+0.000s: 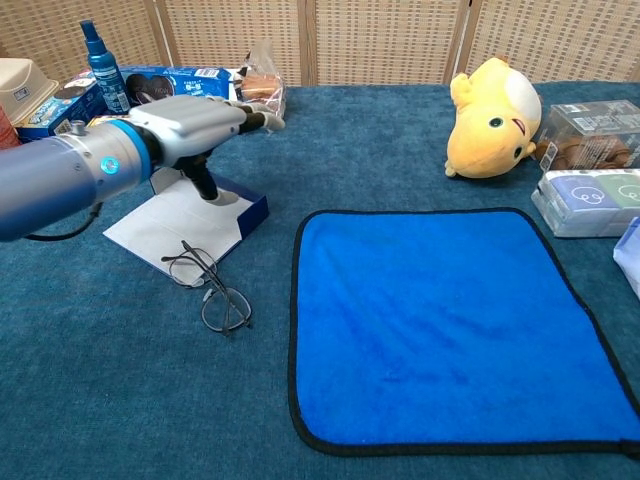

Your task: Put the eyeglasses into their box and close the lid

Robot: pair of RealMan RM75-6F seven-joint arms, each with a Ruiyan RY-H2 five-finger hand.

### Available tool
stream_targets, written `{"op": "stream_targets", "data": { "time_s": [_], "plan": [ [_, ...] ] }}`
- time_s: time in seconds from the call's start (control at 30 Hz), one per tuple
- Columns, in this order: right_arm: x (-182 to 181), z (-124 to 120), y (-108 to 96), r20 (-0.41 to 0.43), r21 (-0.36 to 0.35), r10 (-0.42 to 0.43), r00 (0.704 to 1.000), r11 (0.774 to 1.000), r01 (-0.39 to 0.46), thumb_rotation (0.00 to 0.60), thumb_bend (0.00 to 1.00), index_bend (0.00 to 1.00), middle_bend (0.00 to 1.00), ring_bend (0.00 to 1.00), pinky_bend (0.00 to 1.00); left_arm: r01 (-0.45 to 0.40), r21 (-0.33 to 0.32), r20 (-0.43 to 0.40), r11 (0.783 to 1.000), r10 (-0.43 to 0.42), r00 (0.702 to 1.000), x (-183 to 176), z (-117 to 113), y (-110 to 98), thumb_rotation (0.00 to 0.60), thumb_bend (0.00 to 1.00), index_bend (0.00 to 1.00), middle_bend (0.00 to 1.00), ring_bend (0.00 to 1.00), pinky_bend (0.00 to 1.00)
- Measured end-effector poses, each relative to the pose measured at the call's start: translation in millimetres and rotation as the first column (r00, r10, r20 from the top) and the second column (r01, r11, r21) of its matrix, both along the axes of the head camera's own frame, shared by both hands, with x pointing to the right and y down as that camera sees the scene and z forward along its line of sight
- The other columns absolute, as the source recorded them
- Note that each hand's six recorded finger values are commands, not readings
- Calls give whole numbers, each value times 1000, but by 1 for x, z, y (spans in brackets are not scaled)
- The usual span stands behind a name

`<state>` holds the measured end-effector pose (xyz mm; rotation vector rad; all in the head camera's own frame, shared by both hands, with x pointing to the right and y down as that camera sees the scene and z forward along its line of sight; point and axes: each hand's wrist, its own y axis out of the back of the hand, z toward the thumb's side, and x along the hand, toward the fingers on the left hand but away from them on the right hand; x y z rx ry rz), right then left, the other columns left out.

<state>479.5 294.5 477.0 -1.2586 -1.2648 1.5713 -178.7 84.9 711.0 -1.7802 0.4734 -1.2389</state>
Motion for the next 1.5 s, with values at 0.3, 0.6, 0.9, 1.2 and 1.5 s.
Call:
{"op": "stream_targets", "data": {
  "time_s": [0.3,0.6,0.9,1.2,1.5],
  "plan": [
    [-7,8,-5,11,-14,-22,1000,1000,22,598,281,154,157,50,107,-16,-15,-35,1000,16,999,-31,-29,19,600,273,120,0,0,0],
    [-13,11,-8,16,-14,-31,999,999,31,597,282,153,157,50,107,-132,-103,-85,986,124,989,-45,-51,68,600,272,237,0,0,0],
    [-13,10,-8,13,-14,-34,999,999,35,596,282,153,157,50,107,-190,-170,-79,967,178,981,-46,-44,97,600,272,291,0,0,0],
    [-15,10,-9,18,-11,-44,999,999,44,599,282,153,157,50,107,-217,-170,-56,961,211,976,-42,-35,106,600,272,320,0,0,0],
    [-11,7,-6,13,-8,-33,999,999,33,598,282,153,157,50,107,-223,-141,-40,964,220,975,-32,-27,104,600,272,324,0,0,0]
  ]
}}
